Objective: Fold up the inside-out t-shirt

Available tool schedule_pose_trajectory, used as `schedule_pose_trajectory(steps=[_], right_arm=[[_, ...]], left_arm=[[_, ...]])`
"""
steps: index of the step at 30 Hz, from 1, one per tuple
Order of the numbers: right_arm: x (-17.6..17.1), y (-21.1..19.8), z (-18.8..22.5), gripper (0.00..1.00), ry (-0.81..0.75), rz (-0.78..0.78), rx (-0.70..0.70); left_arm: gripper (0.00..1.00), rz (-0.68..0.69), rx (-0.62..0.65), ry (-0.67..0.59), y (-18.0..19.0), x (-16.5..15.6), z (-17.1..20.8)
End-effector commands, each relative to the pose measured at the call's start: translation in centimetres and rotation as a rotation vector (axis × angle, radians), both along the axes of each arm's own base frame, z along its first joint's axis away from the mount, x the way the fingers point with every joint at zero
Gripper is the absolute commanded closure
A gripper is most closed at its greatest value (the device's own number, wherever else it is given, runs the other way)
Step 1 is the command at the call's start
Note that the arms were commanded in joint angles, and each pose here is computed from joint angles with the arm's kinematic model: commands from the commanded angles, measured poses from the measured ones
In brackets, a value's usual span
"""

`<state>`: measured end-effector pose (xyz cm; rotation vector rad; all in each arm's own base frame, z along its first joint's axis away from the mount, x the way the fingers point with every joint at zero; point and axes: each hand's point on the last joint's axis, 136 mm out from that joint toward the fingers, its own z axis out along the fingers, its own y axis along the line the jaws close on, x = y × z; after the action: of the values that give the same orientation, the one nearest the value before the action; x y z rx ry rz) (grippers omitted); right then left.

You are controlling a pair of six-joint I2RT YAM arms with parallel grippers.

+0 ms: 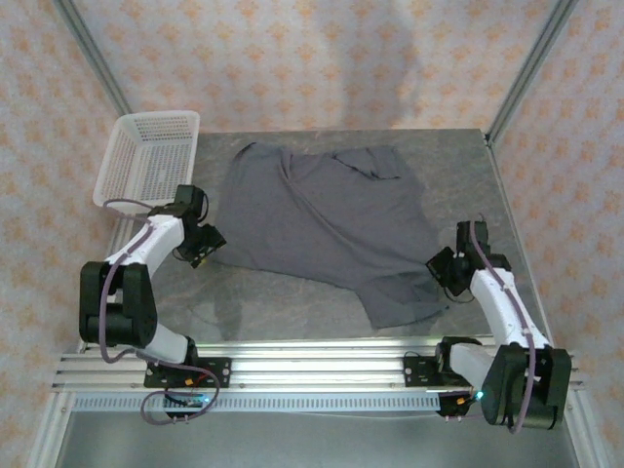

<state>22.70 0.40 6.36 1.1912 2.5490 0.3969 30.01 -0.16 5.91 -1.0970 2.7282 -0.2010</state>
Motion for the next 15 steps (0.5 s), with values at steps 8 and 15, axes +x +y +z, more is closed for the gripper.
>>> schedule_pose_trajectory(steps=[8, 15], right_arm=[[-0.4, 0.1, -0.6, 1.00, 0.028, -0.011, 0.005], [-0.2, 0.0, -0.2, 1.00, 0.022, -0.004, -0.003]], left_arm=[[0.73, -0.021, 0.083, -0.054, -0.1, 6.3, 0.7], [0.61, -0.079, 0.058, 0.012, -0.7, 7.2, -1.2]])
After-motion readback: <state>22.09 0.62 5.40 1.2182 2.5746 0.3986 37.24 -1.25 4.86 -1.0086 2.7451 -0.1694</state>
